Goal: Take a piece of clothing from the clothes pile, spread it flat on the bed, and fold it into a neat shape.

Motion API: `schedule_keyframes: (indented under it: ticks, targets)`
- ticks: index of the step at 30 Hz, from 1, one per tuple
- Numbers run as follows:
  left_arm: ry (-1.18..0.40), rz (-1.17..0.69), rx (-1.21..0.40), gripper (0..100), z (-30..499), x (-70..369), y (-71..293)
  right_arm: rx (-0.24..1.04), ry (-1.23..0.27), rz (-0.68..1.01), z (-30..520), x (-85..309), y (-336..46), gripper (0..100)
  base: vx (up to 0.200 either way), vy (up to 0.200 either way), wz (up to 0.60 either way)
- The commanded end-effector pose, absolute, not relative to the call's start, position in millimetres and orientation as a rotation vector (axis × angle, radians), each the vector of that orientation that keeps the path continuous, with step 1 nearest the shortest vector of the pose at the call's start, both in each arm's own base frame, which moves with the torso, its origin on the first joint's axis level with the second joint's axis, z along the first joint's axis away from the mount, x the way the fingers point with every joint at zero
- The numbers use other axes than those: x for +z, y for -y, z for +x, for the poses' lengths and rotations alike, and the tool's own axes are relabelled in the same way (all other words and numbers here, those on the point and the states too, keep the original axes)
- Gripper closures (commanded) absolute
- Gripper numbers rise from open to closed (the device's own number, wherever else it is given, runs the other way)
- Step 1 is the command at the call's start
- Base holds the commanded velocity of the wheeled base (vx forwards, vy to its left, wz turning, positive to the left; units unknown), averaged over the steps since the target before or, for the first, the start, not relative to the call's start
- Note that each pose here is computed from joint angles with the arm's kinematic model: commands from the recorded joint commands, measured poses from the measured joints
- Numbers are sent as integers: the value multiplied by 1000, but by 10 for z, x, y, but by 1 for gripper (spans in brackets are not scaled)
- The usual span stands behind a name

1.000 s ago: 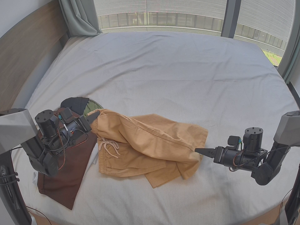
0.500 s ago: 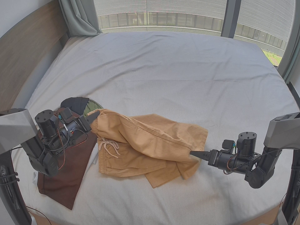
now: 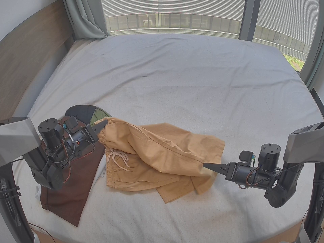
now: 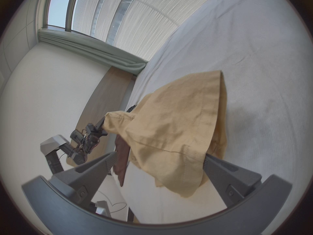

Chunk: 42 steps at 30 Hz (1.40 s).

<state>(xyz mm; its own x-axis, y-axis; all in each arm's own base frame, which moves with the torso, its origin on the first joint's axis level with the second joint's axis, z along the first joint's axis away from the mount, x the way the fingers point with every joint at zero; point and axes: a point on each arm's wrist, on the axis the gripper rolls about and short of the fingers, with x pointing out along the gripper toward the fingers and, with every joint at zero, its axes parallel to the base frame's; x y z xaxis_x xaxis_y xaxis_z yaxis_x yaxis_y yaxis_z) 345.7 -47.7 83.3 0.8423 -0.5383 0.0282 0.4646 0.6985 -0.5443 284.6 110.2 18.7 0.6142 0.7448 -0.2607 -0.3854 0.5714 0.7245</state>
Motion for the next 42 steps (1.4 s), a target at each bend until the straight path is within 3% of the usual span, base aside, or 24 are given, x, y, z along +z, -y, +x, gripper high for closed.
schedule_keyframes:
  ticks: [1, 9, 10, 23, 32, 42]
  targets:
    - [-145, -569, -558, 100, 3467, 801, 479, 733, -587, 674, 2803, 255, -1051, 0, 0, 0, 0]
    - [-147, -571, -557, 100, 3468, 795, 479, 737, -580, 671, 2830, 249, -1060, 0, 0, 0, 0]
    - [-145, -570, -557, 100, 3471, 798, 480, 739, -579, 671, 2833, 251, -1062, 100, 0, 0, 0]
    - [-142, -570, -558, 100, 3476, 804, 480, 735, -550, 672, 2842, 324, -980, 100, 0, 0, 0]
    - [-136, -569, -560, 100, 3490, 812, 482, 847, -491, 678, 2729, 658, -687, 100, 0, 0, 0]
    - [-138, -569, -560, 100, 3491, 807, 482, 862, -500, 676, 2727, 648, -718, 100, 0, 0, 0]
